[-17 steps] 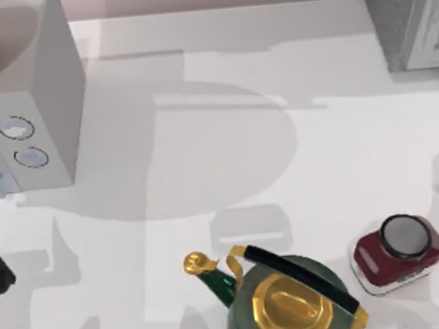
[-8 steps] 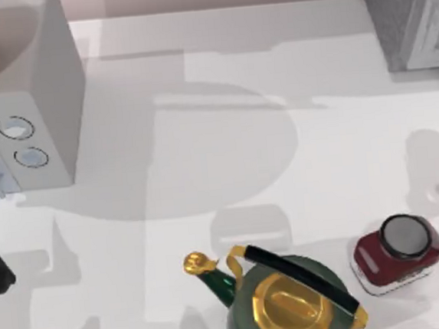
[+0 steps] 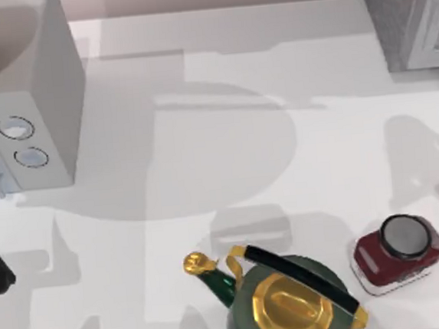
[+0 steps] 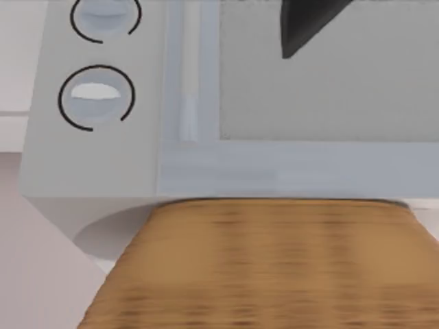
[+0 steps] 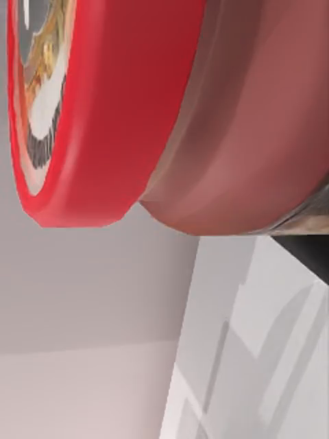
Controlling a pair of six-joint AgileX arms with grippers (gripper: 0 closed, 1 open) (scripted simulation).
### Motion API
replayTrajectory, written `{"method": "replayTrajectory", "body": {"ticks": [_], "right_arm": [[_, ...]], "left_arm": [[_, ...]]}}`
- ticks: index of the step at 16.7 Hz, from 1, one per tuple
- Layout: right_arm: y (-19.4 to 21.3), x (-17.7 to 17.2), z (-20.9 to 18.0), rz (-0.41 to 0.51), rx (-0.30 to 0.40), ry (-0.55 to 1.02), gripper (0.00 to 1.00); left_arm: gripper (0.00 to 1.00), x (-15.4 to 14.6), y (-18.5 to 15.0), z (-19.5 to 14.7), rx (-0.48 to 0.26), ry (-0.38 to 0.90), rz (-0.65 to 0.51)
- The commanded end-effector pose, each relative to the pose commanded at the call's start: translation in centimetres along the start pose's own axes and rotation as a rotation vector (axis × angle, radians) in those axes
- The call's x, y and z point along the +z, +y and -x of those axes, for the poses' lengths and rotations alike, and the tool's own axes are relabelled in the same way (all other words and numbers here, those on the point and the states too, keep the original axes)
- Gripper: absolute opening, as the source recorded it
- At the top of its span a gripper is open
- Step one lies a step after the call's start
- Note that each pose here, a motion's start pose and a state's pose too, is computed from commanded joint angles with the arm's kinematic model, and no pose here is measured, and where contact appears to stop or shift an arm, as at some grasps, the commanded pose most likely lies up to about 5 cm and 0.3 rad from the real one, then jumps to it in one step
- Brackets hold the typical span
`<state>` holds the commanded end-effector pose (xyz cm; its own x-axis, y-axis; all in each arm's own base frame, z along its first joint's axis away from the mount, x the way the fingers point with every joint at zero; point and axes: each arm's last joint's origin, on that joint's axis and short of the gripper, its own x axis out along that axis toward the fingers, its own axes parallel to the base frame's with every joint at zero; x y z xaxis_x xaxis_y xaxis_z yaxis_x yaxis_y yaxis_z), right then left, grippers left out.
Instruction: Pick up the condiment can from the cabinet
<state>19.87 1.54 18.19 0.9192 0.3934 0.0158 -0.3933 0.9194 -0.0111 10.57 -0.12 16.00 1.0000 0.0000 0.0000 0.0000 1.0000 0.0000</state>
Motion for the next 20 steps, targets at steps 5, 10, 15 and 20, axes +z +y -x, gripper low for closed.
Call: {"method": "replayTrajectory", "body": {"ticks": [5,10,15,20], "right_arm": [[-0.5,-1.7,-2.1,-0.006,0.087,0.015,0.0],[-0.9,-4.0,-3.9,-0.014,0.167,0.031,0.0],[-1.1,-6.5,-5.4,-0.017,0.257,0.026,0.0],[-1.1,-9.4,-6.3,-0.018,0.339,0.024,0.0]], "left_arm": [[1.0,0.0,0.0,0.0,0.0,0.0,0.0],[1.0,0.0,0.0,0.0,0.0,0.0,0.0],[1.0,0.0,0.0,0.0,0.0,0.0,0.0],[1.0,0.0,0.0,0.0,0.0,0.0,0.0]]}}
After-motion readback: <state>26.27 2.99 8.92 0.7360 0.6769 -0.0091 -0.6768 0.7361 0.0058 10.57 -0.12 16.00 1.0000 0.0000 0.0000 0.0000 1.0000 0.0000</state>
